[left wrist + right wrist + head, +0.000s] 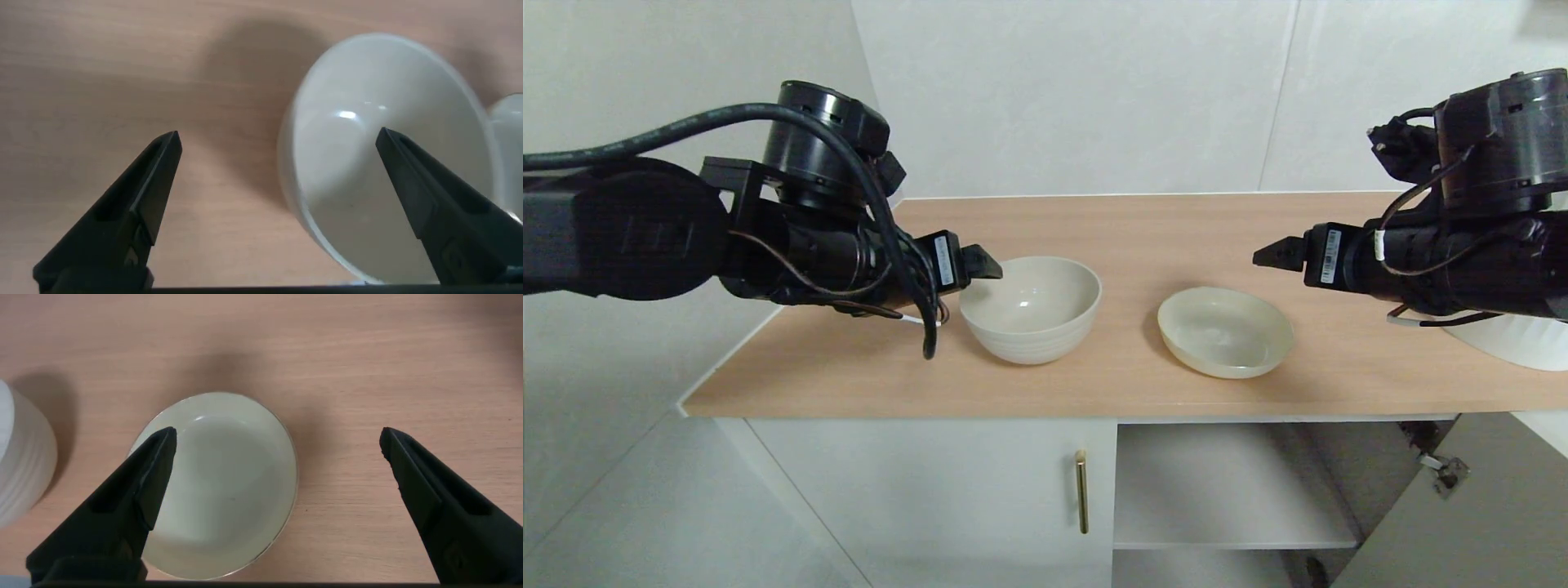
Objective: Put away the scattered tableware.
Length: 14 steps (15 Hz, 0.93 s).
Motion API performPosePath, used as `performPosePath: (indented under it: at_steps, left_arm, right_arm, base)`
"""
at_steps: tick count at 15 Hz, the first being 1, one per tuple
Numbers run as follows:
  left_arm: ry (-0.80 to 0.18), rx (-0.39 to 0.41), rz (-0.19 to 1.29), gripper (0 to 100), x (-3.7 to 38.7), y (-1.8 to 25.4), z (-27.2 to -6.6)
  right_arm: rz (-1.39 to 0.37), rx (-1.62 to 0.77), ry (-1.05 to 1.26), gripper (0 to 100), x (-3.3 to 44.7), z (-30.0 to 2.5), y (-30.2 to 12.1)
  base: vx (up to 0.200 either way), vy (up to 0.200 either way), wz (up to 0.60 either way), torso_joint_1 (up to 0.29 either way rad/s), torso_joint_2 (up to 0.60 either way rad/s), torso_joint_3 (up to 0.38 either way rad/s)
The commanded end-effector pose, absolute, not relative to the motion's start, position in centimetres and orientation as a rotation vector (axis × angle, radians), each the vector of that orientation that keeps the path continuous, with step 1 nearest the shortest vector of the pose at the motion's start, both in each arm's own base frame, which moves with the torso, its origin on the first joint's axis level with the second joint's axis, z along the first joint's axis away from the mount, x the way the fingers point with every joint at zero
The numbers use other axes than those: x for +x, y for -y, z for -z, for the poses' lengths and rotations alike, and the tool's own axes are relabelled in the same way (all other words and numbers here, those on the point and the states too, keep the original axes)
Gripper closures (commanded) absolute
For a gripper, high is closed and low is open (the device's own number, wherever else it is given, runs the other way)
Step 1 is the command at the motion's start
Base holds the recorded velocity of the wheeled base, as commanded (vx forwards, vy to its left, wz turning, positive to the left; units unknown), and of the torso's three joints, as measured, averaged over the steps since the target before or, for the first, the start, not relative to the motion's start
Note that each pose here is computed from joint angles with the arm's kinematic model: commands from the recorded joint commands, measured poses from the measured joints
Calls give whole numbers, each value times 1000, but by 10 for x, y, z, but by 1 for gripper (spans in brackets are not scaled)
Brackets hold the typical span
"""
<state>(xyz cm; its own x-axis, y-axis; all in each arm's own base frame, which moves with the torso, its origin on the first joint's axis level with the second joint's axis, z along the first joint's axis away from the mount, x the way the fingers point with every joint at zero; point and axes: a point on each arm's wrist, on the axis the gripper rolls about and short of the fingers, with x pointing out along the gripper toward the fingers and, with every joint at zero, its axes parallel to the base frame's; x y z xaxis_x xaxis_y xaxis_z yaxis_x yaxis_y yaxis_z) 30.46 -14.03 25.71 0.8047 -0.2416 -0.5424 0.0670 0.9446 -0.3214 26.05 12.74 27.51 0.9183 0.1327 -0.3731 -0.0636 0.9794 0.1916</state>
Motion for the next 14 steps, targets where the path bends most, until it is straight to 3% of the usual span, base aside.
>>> performPosePath:
  at_steps: [1,7,8,14]
  left_arm:
    - [-643,-287,160,0,312,144,-247]
    - [-649,-283,161,0,318,147,-240]
    - [-649,-281,163,100,317,147,-240]
    - [-586,-289,221,100,276,142,-269]
  right_arm:
    - [-101,176,-398,0,261,-274,-128]
    - [-102,177,-399,0,261,-274,-128]
    - [-101,175,-399,0,261,-274,-127]
    - [-87,137,-471,0,276,-253,-133]
  base:
    - [0,0,0,0,0,0]
    - [0,0,0,0,0,0]
    - [0,0,0,0,0,0]
    - [0,0,0,0,0,0]
